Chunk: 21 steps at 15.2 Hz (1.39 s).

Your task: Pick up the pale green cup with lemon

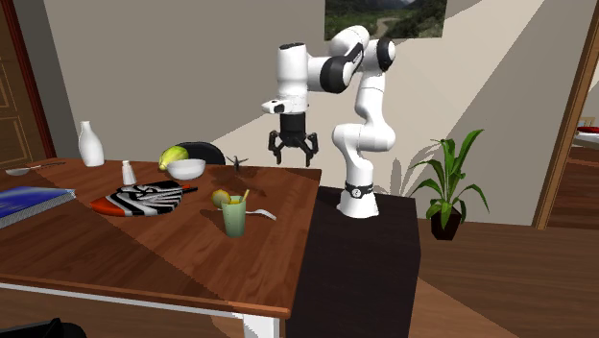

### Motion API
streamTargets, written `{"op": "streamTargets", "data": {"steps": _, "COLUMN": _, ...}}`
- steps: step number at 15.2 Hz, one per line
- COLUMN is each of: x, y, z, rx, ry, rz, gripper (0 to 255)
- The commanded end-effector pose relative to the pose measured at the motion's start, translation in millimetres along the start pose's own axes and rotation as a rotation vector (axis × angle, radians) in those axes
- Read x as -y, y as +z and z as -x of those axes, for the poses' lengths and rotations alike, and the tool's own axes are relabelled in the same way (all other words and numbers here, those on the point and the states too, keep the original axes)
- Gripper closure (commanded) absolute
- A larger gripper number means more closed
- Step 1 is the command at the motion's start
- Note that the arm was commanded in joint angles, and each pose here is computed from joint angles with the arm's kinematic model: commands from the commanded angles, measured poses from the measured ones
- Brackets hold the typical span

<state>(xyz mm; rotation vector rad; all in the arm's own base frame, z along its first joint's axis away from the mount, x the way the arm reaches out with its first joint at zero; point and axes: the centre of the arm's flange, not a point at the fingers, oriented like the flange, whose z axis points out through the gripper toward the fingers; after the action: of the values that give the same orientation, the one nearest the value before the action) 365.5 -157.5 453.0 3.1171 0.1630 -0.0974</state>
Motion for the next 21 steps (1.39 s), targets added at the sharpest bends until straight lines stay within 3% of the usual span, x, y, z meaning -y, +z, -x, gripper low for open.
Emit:
{"op": "streamTargets", "data": {"steps": 1, "x": -21, "y": 10, "z": -10, "rx": -0.015, "ry": -0.022, "rz": 0.013, "gripper": 0}}
{"op": "streamTargets", "data": {"steps": 13, "x": -139, "y": 62, "z": -74, "rx": -0.098, "ry": -0.139, "rz": 0.082, "gripper": 0}}
{"op": "streamTargets", "data": {"steps": 21, "x": -142, "y": 103, "z": -79, "rx": -0.101, "ry": -0.143, "rz": 0.084, "gripper": 0}}
